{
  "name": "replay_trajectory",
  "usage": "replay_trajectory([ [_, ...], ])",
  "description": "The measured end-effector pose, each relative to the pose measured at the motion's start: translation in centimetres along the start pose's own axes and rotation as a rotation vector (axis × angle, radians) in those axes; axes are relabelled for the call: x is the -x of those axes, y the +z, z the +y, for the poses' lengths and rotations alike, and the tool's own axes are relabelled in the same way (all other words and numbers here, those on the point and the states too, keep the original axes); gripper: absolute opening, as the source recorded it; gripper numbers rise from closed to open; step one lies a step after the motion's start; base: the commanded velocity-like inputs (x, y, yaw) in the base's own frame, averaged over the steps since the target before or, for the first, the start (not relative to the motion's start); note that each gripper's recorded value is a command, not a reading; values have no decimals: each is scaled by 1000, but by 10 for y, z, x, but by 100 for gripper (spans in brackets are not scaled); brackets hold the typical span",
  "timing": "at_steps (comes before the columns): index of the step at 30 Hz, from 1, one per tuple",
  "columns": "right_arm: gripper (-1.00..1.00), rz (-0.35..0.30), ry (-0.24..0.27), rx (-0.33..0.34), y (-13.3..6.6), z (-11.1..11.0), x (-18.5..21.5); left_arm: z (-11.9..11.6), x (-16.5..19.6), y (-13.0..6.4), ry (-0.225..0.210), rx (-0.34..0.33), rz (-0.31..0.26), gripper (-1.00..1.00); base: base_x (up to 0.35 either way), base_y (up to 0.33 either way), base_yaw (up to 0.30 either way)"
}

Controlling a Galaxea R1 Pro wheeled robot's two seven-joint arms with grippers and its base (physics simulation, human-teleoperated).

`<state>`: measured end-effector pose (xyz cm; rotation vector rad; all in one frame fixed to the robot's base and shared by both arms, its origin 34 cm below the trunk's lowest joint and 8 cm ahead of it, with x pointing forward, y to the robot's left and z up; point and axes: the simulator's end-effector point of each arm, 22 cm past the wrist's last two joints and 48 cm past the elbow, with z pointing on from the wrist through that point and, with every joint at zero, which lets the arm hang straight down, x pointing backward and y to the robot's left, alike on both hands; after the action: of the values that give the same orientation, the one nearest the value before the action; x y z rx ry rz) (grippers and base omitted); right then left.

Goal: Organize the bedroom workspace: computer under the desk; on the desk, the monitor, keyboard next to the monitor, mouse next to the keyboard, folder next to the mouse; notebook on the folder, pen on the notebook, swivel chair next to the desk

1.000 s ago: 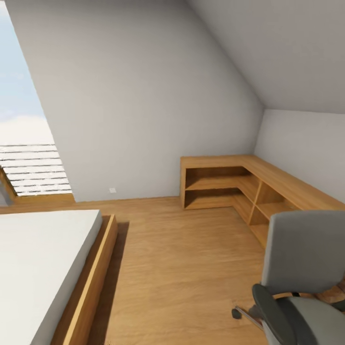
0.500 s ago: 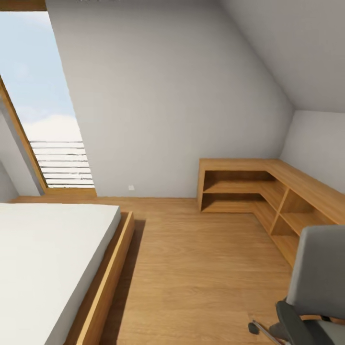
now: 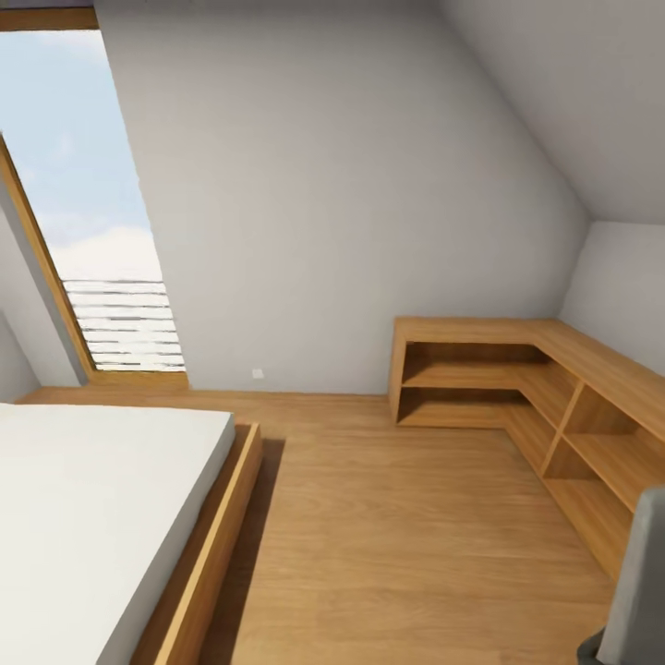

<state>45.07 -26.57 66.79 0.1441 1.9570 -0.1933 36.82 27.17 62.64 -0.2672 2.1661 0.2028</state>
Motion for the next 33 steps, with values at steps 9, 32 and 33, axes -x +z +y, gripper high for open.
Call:
replay_trajectory([
  [9,100,-14,3,2,1,1,5,-1,5,1,-3,-2,-13,100,321,0,-52],
  [32,100,-48,9,3,5,2,19,-3,17,4,-12,-4,-47,100,325,26,-123],
  [33,100,-49,9,3,5,2,19,-3,18,4,-12,-5,-49,100,326,21,-107],
])
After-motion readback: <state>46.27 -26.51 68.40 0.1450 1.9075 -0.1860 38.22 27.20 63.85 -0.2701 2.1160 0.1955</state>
